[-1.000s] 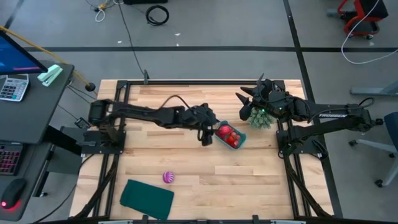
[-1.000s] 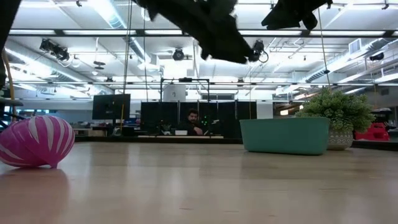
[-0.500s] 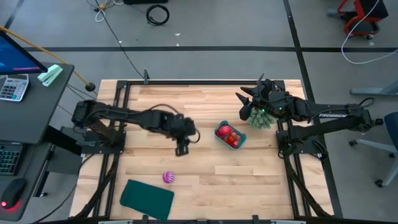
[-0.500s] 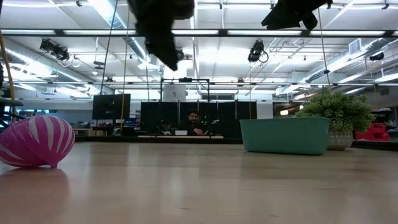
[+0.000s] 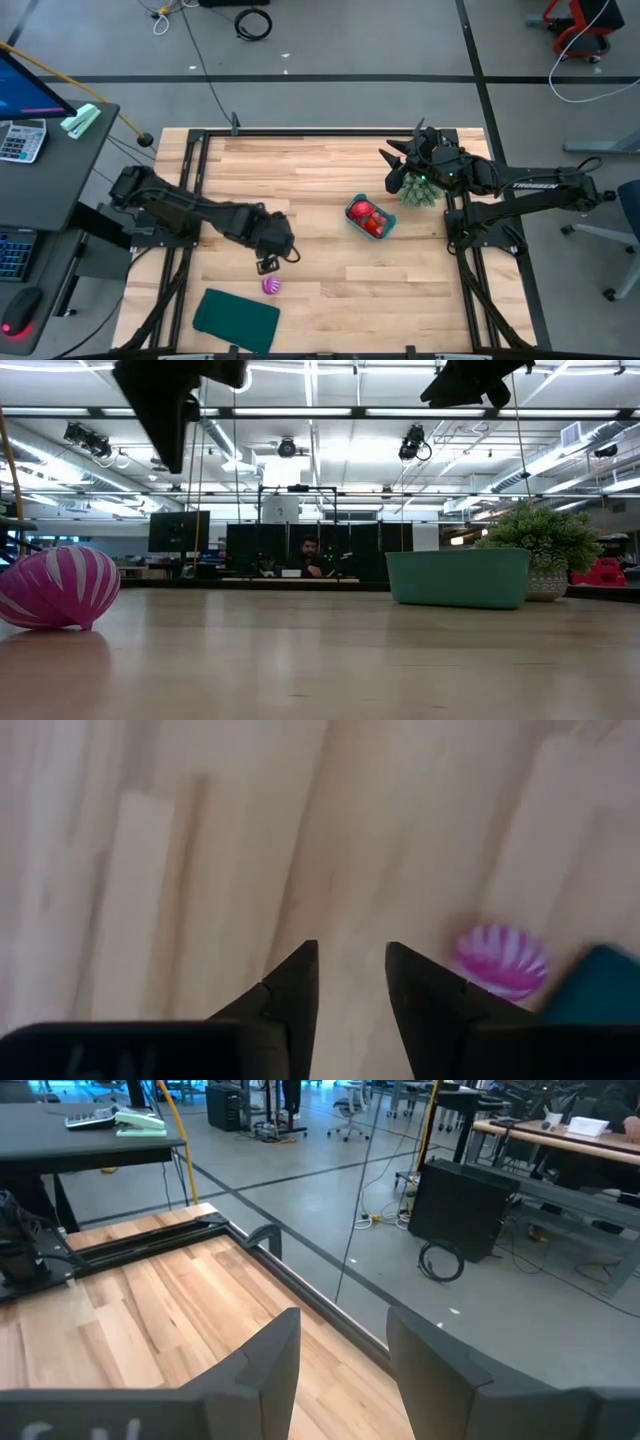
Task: Pick and placing Produce into tupperware
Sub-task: Put the onion into the green bin
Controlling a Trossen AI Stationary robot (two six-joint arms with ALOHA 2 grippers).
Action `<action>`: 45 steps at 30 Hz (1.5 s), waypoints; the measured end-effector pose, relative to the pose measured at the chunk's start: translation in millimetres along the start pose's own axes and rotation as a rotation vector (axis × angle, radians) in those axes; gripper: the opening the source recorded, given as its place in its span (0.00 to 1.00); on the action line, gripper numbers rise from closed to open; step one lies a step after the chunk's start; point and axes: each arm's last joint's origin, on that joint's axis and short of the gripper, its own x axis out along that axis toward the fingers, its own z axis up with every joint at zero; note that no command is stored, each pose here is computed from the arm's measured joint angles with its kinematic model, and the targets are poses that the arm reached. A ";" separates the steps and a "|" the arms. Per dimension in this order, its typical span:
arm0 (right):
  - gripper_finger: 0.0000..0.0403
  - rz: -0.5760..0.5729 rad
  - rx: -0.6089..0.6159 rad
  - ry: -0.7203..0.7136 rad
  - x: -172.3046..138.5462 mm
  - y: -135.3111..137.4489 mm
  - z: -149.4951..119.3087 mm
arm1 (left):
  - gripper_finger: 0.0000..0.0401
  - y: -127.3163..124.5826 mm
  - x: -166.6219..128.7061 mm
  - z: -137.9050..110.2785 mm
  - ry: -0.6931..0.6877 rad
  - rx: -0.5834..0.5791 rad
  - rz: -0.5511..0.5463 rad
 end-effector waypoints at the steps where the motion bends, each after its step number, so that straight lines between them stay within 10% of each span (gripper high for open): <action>1: 0.40 -0.001 0.000 0.000 0.0 -0.1 0.0 | 0.31 -0.9 -0.6 -3.5 0.008 -0.011 0.032; 6: 0.40 -0.001 -0.001 0.002 0.0 -0.1 -0.2 | 0.29 0.2 -13.9 -23.6 0.017 -0.094 0.185; 18: 0.40 -0.001 -0.002 0.004 0.1 0.0 -0.4 | 0.24 41.9 -64.0 -95.5 -0.248 -0.324 0.147; 31: 0.40 0.000 0.006 -0.001 0.1 0.1 0.0 | 0.20 37.9 32.9 -125.9 -0.643 -0.499 -0.336; 45: 0.40 0.000 0.026 -0.001 0.1 0.0 0.0 | 0.21 51.8 88.1 -149.7 -0.584 -0.489 -0.231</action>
